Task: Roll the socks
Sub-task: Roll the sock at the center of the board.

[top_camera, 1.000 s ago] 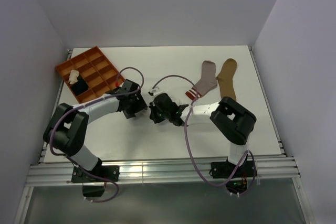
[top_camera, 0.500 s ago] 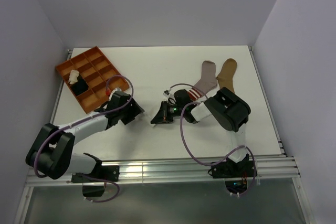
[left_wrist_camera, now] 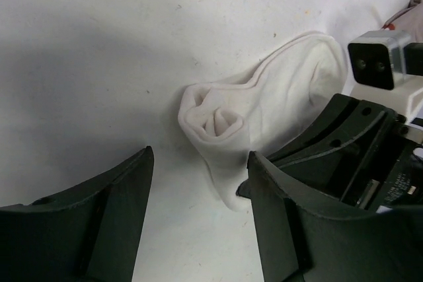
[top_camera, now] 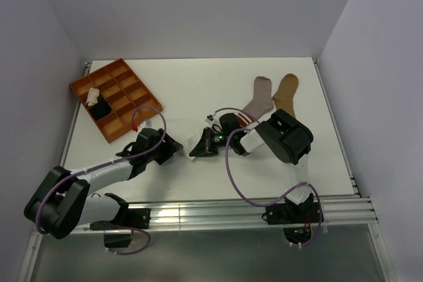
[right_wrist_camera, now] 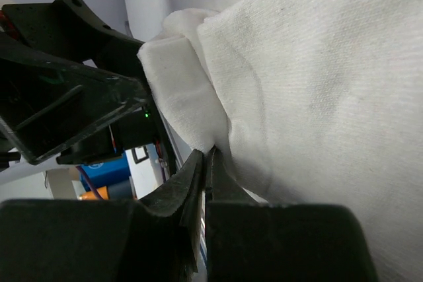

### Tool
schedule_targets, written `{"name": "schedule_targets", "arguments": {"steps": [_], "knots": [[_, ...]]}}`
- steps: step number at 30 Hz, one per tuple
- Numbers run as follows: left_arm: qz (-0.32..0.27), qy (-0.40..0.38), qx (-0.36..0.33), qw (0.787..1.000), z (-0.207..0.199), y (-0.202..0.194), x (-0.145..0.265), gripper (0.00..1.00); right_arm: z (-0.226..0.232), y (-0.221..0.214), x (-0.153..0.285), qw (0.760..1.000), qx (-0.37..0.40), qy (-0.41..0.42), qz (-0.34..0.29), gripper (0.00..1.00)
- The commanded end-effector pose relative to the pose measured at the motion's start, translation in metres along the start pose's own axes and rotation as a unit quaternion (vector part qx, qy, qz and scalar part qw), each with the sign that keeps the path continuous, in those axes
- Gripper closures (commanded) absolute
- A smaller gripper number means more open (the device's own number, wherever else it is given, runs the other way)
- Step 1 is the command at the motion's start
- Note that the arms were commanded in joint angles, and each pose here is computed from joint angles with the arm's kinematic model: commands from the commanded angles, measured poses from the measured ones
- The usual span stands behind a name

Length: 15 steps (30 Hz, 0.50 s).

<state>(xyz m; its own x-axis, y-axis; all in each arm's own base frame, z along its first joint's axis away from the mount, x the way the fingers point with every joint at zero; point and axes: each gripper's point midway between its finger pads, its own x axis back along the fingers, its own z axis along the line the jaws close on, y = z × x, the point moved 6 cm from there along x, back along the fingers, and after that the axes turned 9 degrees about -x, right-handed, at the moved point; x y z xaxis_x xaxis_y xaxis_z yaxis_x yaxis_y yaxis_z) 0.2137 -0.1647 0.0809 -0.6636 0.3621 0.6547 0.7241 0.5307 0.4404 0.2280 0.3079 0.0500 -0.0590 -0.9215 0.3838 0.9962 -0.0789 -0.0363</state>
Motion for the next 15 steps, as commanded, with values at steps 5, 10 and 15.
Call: {"name": "schedule_targets", "arguments": {"steps": [5, 10, 15], "knots": [[-0.004, -0.021, 0.006, 1.000, -0.009, -0.004, -0.016, 0.39, -0.010, -0.002, -0.003, 1.000, -0.019, -0.017, 0.005, 1.00], [0.006, -0.001, 0.011, 1.000, -0.001, -0.009, -0.025, 0.48, -0.012, -0.003, -0.003, 1.000, -0.022, -0.015, 0.007, 1.00], [0.029, 0.026, 0.012, 0.999, 0.009, -0.021, -0.033, 0.67, -0.015, -0.003, -0.005, 0.999, -0.029, -0.017, 0.010, 1.00]]}}
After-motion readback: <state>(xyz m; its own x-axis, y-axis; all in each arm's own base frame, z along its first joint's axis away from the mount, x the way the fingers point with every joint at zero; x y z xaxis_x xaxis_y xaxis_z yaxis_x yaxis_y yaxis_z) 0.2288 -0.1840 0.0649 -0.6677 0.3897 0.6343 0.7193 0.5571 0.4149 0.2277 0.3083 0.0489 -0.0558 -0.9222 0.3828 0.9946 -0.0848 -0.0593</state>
